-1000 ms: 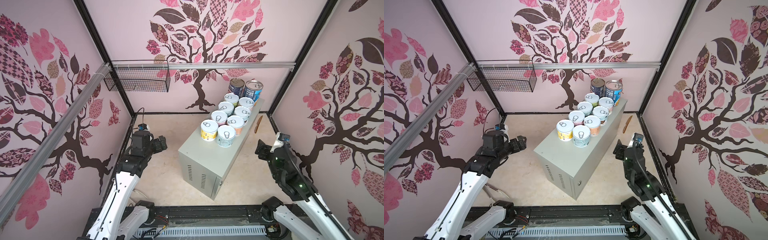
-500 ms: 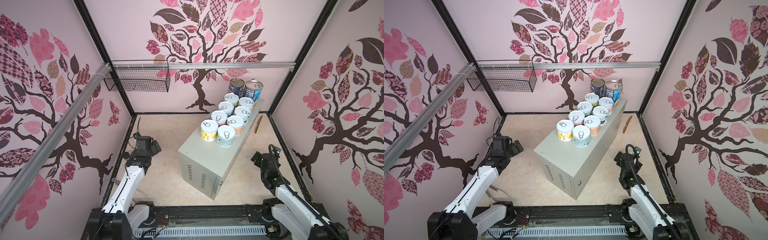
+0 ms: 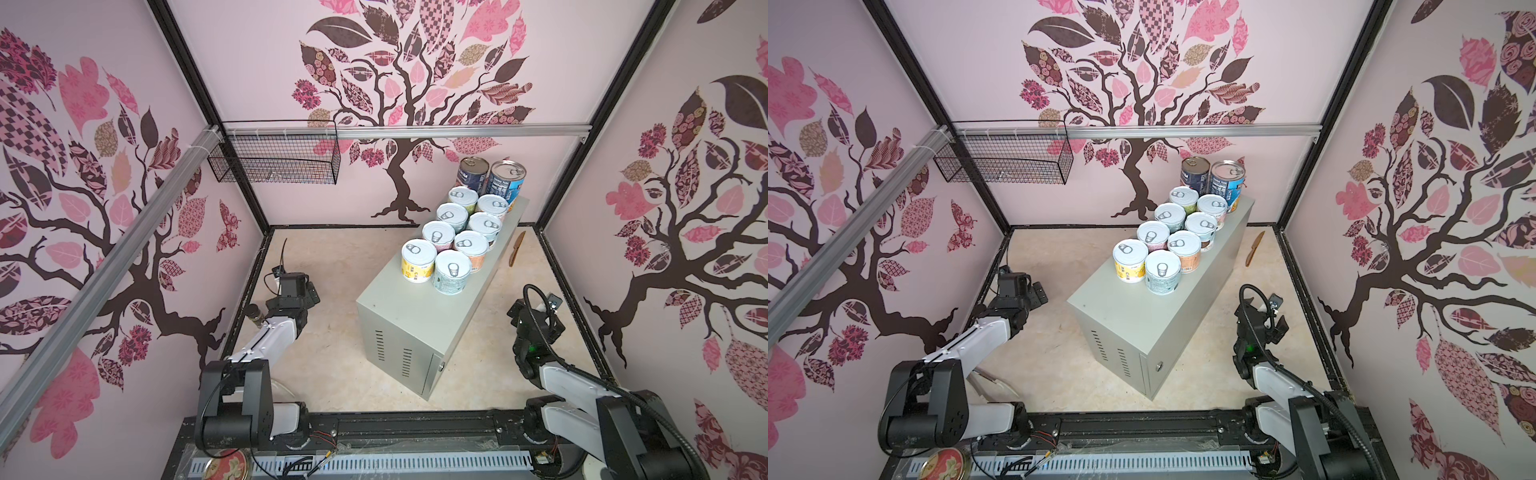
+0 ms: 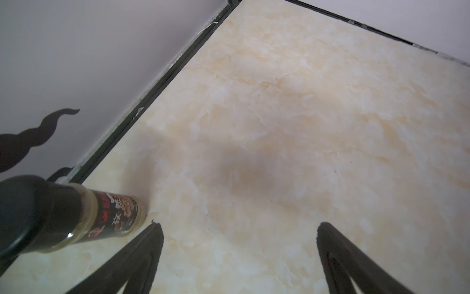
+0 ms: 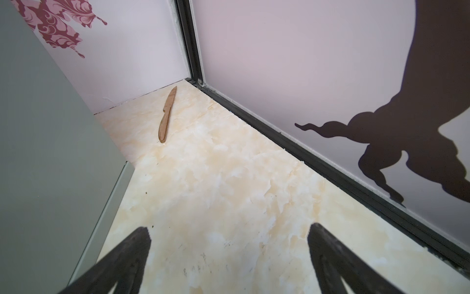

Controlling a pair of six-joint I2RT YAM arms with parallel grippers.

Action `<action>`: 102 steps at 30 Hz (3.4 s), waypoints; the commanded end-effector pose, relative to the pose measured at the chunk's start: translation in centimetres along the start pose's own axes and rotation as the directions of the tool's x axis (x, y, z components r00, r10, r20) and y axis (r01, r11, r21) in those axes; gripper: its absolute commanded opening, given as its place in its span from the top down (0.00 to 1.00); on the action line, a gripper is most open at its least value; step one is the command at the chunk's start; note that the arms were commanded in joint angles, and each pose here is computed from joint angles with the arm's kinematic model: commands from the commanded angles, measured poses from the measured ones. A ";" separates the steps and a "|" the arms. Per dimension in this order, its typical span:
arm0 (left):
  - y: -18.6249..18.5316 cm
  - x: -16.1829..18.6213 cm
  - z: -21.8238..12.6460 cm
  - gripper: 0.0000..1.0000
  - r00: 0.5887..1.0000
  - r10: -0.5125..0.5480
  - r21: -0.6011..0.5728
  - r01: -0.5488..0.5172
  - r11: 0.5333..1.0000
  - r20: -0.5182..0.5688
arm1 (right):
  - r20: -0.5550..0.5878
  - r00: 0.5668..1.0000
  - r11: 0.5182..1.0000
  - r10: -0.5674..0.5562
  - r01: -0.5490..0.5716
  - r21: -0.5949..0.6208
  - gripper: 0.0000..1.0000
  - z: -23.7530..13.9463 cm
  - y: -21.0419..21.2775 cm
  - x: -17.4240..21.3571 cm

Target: Place and organize the canned foods onto the counter

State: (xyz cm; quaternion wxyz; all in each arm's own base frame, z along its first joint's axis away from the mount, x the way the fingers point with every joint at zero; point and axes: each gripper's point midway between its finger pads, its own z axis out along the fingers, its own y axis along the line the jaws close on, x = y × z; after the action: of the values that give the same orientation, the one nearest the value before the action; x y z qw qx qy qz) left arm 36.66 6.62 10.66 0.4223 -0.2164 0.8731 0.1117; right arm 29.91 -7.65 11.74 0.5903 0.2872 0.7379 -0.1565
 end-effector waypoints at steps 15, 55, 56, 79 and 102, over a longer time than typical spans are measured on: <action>-1.3 -2.2 5.4 0.02 0.992 0.053 0.012 -0.055 0.998 0.115 | 0.111 0.994 1.000 -0.005 0.008 -0.029 0.00 3.4 3.8 -2.1; -3.5 -0.6 1.5 0.02 0.925 0.058 0.176 -0.132 0.975 0.376 | 0.045 0.992 0.935 -0.116 0.125 -0.333 0.01 3.6 8.9 0.6; -3.5 -0.6 1.5 0.02 0.927 0.060 0.177 -0.134 0.975 0.371 | 0.029 0.993 0.933 -0.111 0.115 -0.340 0.00 3.7 8.7 0.7; -3.4 -0.6 1.3 0.02 0.924 0.061 0.181 -0.138 0.974 0.376 | 0.056 0.993 0.932 -0.107 0.119 -0.343 0.00 3.5 8.7 0.4; -3.4 -0.5 1.3 0.02 0.925 0.064 0.179 -0.140 0.974 0.374 | 0.054 0.992 0.930 -0.110 0.122 -0.347 0.00 3.5 8.8 0.5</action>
State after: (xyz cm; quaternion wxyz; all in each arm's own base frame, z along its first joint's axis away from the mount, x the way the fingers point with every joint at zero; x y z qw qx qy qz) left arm 39.18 4.22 9.40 0.5815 -0.0998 0.8028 0.0861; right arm 37.66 -2.75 10.24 0.6202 0.1257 0.7710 -0.0707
